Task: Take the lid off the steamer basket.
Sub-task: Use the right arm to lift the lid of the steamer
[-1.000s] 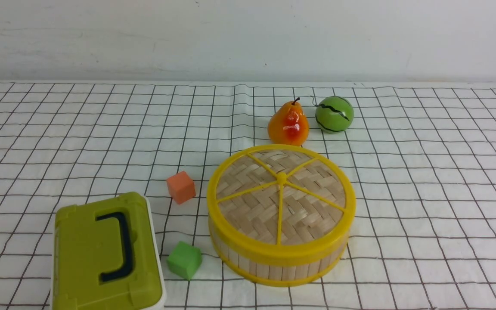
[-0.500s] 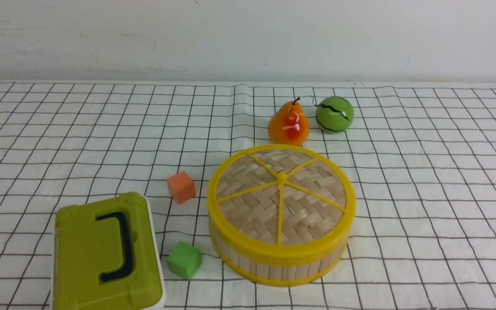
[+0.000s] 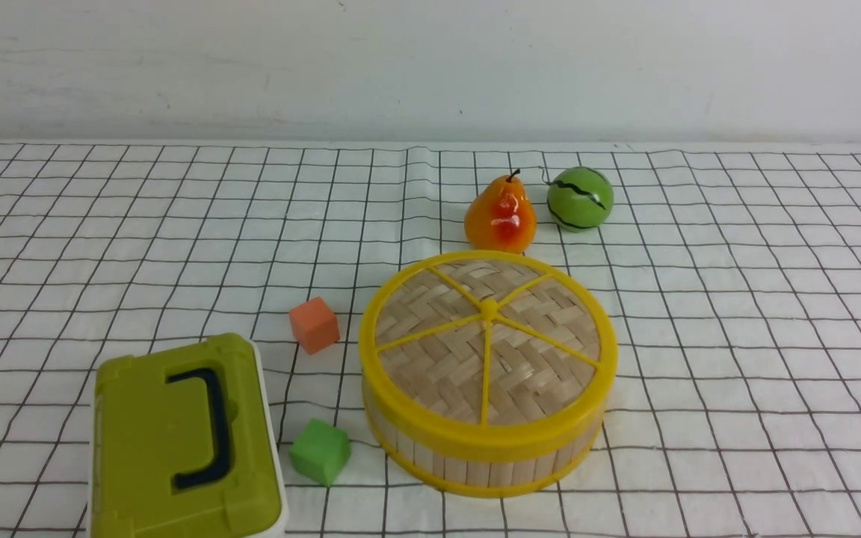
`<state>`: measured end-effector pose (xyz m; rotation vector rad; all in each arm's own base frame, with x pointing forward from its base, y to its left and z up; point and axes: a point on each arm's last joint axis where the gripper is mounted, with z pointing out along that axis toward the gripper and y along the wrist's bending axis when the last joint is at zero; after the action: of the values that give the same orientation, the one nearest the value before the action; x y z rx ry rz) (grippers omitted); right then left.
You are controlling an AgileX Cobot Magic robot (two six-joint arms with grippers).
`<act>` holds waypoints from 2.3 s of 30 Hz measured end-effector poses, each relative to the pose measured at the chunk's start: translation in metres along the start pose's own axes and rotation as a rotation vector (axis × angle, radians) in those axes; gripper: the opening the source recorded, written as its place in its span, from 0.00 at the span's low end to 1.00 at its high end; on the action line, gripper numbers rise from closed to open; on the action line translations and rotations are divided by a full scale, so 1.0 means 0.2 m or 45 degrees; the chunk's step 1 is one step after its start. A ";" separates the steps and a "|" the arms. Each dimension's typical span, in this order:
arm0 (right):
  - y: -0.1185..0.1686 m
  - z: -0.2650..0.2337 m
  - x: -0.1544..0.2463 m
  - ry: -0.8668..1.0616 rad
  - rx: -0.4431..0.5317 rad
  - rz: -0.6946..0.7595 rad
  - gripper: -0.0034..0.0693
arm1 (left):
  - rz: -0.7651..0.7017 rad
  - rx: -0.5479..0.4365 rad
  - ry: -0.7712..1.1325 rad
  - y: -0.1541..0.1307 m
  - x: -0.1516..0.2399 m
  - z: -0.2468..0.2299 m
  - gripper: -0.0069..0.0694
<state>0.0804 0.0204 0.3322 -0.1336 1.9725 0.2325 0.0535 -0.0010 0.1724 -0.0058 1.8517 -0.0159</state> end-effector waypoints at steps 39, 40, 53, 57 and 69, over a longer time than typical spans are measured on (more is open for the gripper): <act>0.57 1.49 -0.48 1.046 -0.402 -0.515 0.53 | 0.000 0.000 0.000 0.00 0.00 0.00 0.40; 0.59 1.51 -0.47 1.047 -0.410 -0.521 0.57 | 0.000 0.000 0.000 0.00 0.00 0.00 0.40; 0.80 1.73 -0.32 0.988 -0.409 -0.575 0.53 | 0.000 0.000 0.000 0.00 0.00 0.00 0.40; 0.79 1.74 -0.32 0.965 -0.364 -0.568 0.43 | 0.000 0.000 0.000 0.00 0.00 0.00 0.40; 0.79 1.76 -0.28 1.047 -0.357 -0.557 0.23 | 0.000 0.000 0.000 0.00 0.00 0.00 0.40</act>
<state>0.3855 0.2519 0.2626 -0.9585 2.6347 0.1771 0.0535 -0.0010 0.1724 -0.0058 1.8517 -0.0159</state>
